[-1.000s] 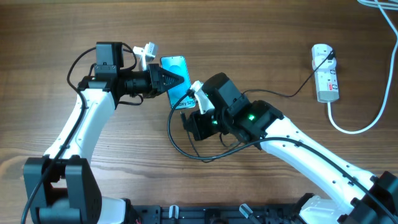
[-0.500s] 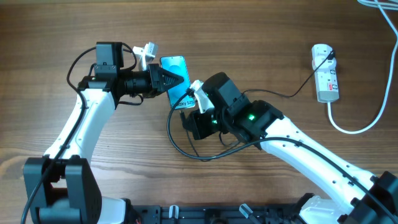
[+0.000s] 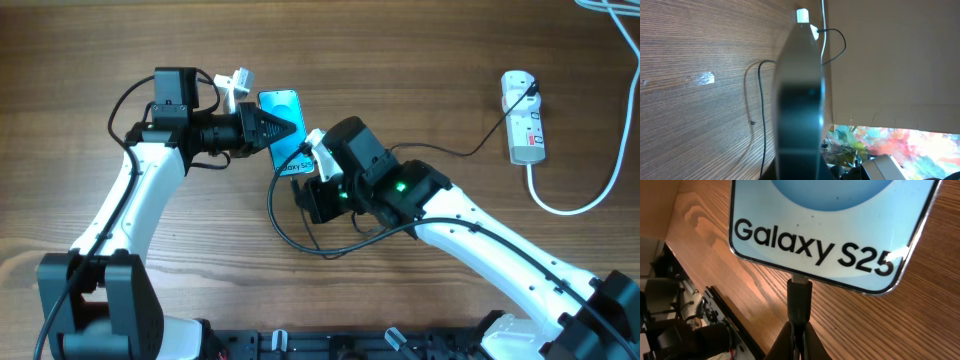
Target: Plug charger to phone and switch on socket
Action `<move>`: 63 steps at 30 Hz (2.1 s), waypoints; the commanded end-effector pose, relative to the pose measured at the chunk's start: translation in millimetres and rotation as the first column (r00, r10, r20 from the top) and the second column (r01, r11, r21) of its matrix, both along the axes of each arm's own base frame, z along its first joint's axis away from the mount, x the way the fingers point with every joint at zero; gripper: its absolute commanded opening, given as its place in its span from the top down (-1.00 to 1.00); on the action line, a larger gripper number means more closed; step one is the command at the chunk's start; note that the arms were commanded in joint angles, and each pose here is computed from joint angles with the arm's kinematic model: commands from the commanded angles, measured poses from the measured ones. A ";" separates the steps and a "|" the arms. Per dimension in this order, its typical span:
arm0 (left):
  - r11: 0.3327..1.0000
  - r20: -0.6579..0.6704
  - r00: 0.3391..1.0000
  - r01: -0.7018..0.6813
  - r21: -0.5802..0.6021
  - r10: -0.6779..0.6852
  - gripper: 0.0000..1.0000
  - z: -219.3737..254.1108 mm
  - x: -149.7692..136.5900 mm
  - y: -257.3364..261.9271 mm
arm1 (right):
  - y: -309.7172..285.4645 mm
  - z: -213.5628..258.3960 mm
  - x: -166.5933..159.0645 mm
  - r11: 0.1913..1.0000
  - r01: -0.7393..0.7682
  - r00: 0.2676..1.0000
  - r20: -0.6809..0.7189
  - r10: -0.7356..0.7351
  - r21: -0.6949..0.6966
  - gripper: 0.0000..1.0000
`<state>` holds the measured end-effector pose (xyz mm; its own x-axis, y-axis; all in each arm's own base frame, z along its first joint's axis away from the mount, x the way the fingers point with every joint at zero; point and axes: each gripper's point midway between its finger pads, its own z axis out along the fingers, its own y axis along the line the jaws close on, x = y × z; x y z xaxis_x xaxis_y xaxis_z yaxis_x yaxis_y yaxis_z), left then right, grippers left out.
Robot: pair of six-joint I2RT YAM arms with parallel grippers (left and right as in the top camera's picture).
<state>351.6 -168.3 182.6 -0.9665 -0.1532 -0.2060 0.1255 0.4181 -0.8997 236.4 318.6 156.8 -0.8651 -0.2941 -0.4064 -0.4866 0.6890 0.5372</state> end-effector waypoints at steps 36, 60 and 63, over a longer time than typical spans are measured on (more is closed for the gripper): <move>1.000 0.016 1.000 0.010 -0.002 -0.010 0.92 3.2 -1.8 -1.1 | -1.8 4.4 21.7 0.996 0.082 0.994 0.070 -0.080 -0.021 0.92; 0.999 0.005 0.999 0.034 -0.018 -0.034 0.92 4.0 -8.1 -3.0 | -2.1 27.5 45.0 0.992 0.091 0.989 0.111 -0.101 0.087 0.91; 0.999 -0.006 0.999 0.044 -0.021 -0.044 0.92 3.1 -11.9 -3.5 | -0.5 36.2 48.1 0.990 0.092 0.986 0.130 -0.105 0.106 0.91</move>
